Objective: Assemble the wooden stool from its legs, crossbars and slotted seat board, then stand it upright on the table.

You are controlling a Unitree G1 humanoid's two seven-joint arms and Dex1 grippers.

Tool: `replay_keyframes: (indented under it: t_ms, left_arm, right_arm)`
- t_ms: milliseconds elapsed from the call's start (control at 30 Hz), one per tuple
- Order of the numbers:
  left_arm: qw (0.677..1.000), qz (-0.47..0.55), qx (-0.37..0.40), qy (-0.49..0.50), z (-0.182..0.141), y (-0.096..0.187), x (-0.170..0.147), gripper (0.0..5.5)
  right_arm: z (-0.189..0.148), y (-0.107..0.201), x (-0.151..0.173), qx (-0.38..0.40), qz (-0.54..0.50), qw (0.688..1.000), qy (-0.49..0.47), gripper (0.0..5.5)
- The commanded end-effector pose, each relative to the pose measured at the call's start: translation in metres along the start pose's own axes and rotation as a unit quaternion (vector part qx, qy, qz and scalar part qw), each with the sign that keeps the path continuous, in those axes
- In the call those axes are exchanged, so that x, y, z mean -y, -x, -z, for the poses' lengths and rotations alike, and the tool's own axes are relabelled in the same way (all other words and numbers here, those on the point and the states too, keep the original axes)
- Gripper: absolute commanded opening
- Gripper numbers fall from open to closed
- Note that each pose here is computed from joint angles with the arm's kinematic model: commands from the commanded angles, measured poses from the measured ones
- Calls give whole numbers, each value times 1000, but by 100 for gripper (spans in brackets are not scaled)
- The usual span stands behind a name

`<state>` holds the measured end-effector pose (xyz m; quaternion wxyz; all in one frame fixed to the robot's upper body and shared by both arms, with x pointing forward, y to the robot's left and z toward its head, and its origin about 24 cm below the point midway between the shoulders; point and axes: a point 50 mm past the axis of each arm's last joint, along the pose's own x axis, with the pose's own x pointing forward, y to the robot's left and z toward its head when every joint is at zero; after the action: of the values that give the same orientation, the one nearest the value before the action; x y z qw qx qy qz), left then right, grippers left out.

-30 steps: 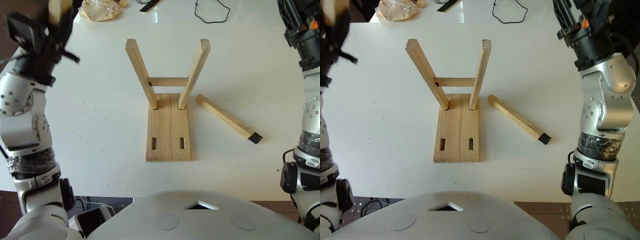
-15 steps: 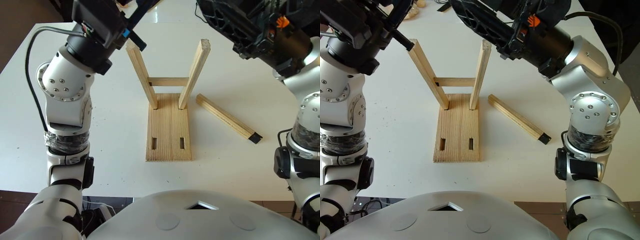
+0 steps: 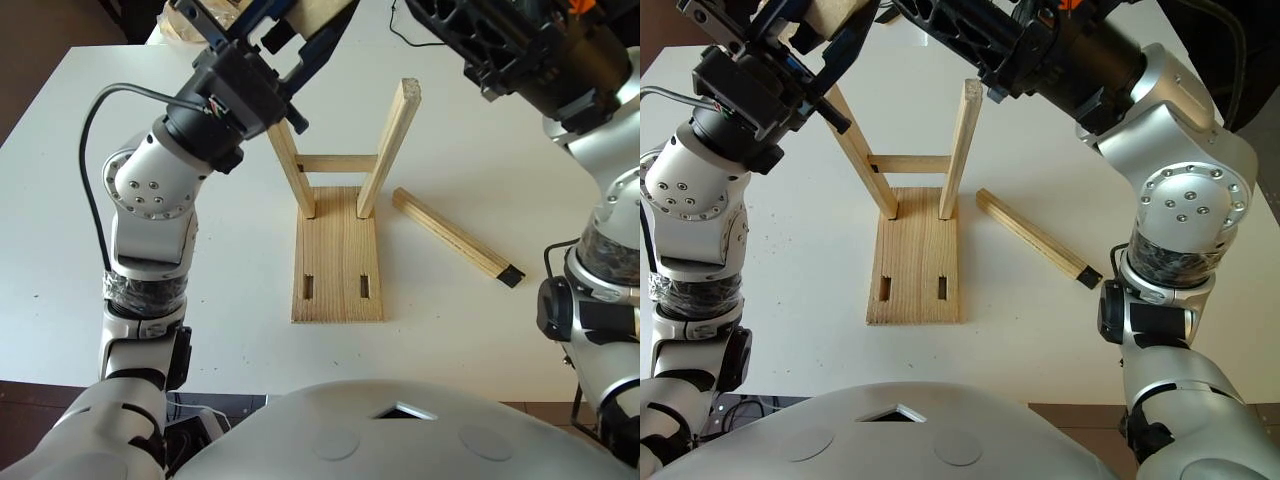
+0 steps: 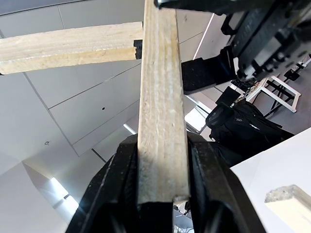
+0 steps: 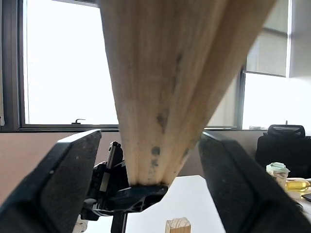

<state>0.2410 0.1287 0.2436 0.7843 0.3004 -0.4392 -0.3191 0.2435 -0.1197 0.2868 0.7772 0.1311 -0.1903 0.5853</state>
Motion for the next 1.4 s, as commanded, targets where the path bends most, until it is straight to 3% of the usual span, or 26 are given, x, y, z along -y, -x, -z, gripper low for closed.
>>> replay_keyframes:
  t_ms: [33, 233, 533, 833, 867, 1233, 1400]
  left_arm:
    - [1000, 18, -11, -21, 4, 6, 4, 107]
    - [999, 24, -26, -37, 8, 16, 4, 107]
    - [998, 28, -30, -58, 10, 19, 1, 107]
    - [998, 30, -34, -51, 14, 19, 1, 107]
    - [998, 30, -35, -41, 14, 20, 1, 144]
    - [998, 39, -53, -20, 16, 25, 1, 313]
    - [996, 30, -80, -22, 16, 40, -12, 330]
  right_arm:
    - [-9, 1, 1, 2, 4, 1000, 7, 352]
    - [-12, 5, 5, 0, 18, 1000, 13, 352]
    - [-4, 9, 4, -28, 16, 999, 21, 221]
    - [3, 12, 4, -46, 10, 999, 18, 212]
    - [3, 13, 3, -46, 8, 999, 19, 212]
    - [-10, 12, 11, -18, 34, 997, 60, 203]
    - [-21, 13, 16, -9, 46, 996, 81, 203]
